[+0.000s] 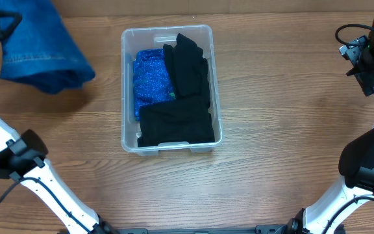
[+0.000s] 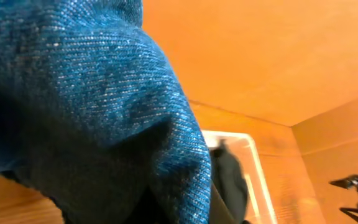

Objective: Pack container
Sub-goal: 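Lift the blue denim and carry it right over the container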

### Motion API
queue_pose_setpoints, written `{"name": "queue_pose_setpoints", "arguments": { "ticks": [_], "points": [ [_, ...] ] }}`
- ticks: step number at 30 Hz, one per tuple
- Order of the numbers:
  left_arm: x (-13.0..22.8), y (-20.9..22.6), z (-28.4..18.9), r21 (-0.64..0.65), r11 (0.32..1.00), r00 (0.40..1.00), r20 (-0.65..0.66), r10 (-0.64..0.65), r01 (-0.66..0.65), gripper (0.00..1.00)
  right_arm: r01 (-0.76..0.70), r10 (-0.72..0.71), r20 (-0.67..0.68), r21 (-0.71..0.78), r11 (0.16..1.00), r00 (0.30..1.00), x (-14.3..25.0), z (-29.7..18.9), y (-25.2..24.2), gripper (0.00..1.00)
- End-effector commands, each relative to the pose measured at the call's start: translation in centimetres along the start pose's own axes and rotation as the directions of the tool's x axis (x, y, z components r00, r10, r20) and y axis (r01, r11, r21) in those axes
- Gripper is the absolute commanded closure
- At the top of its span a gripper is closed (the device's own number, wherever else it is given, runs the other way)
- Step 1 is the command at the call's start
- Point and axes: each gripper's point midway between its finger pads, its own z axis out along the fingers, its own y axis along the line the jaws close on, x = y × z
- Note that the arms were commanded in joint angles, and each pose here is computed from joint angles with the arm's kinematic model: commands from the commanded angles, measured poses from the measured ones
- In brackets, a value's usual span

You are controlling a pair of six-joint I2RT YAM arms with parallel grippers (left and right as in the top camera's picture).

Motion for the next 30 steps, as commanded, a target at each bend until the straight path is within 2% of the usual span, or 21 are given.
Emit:
{"name": "queue_pose_setpoints", "arguments": {
  "ticks": [1, 6, 9, 11, 17, 21, 27, 30],
  "points": [
    [-0.7, -14.6, -4.2, 0.189, 0.959, 0.975, 0.106, 0.194, -0.212, 0.96, -0.006, 0.006, 0.008, 0.002, 1.0, 1.0, -0.2, 0.0, 0.0, 0.0],
    [-0.1, -20.8, -5.2, 0.232, 0.934, 0.96, 0.139, 0.245, -0.272, 0.96, -0.006, 0.006, 0.008, 0.002, 1.0, 1.0, -0.2, 0.0, 0.0, 0.0],
    [0.7, -23.1, -5.1, 0.223, 0.94, 0.964, 0.13, 0.233, -0.258, 0.96, -0.006, 0.006, 0.008, 0.002, 1.0, 1.0, -0.2, 0.0, 0.0, 0.0],
    [1.5, -24.4, -4.4, 0.233, 0.951, 0.978, 0.099, 0.184, -0.202, 0.96, -0.006, 0.006, 0.008, 0.002, 1.0, 1.0, -0.2, 0.0, 0.0, 0.0],
    [4.3, -26.5, -1.3, 0.229, 0.973, 0.999, -0.037, 0.008, 0.001, 0.96, -0.006, 0.006, 0.008, 0.002, 1.0, 1.0, -0.2, 0.0, 0.0, 0.0],
    [6.6, -28.1, 0.9, 0.205, 0.978, 0.994, -0.106, -0.001, 0.023, 0.96, -0.006, 0.006, 0.008, 0.002, 1.0, 1.0, -0.2, 0.0, 0.0, 0.0],
    [8.9, -28.8, 4.7, 0.083, 0.994, 0.987, -0.15, -0.061, 0.074, 0.96, -0.006, 0.006, 0.008, 0.002, 1.0, 1.0, -0.2, 0.0, 0.0, 0.0],
    [9.8, -29.9, 6.7, 0.107, 0.993, 0.983, -0.179, -0.027, 0.046, 0.96, -0.006, 0.006, 0.008, 0.002, 1.0, 1.0, -0.2, 0.0, 0.0, 0.0]
  ]
}}
